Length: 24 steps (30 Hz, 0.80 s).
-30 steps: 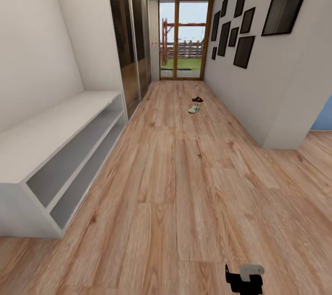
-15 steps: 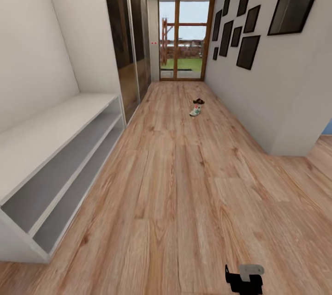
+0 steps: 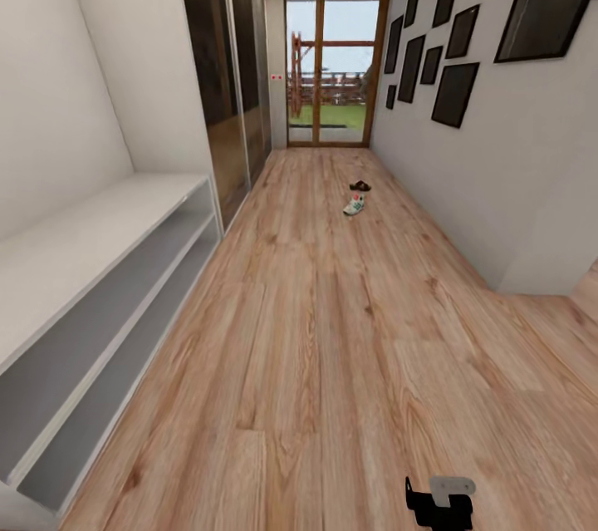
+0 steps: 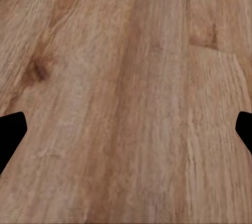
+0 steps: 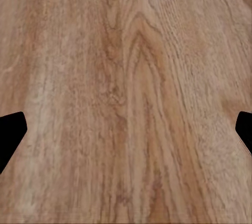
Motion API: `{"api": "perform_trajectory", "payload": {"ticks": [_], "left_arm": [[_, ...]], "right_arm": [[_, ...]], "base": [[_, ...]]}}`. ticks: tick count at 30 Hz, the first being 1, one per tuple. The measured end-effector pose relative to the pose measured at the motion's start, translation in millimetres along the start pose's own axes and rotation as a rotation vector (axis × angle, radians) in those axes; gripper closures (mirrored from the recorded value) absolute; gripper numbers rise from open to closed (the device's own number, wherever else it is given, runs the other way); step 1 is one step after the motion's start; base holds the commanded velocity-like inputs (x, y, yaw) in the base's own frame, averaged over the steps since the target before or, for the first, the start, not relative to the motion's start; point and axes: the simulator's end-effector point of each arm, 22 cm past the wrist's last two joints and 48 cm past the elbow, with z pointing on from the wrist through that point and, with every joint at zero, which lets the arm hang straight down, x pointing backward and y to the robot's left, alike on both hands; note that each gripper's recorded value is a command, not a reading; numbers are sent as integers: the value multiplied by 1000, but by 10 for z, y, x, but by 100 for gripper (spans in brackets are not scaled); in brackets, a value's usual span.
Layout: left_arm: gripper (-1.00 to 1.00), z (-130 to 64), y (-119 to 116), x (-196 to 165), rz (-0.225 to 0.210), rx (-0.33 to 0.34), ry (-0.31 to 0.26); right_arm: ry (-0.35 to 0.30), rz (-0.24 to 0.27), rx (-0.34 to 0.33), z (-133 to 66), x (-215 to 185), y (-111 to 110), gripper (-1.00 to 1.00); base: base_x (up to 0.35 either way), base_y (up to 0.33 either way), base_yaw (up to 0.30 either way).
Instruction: Pick up the two gym shoes and the two sandals from the corridor floor and place them onto the hallstand (shoe rack) in the corridor, making sure they are on the rack and not on the floor. Arrange them so the two gym shoes are next to each other and the two sandals are next to each other.
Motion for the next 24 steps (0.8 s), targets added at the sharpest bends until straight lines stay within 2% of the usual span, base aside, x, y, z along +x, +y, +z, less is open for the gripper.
{"api": "perform_trajectory", "payload": {"ticks": [24], "left_arm": [[-100, 0, 11, -3, 0, -3, -1]], "right_arm": [[1, 1, 3, -2, 5, -7, -100]], "base": [[338, 0, -4]]}}
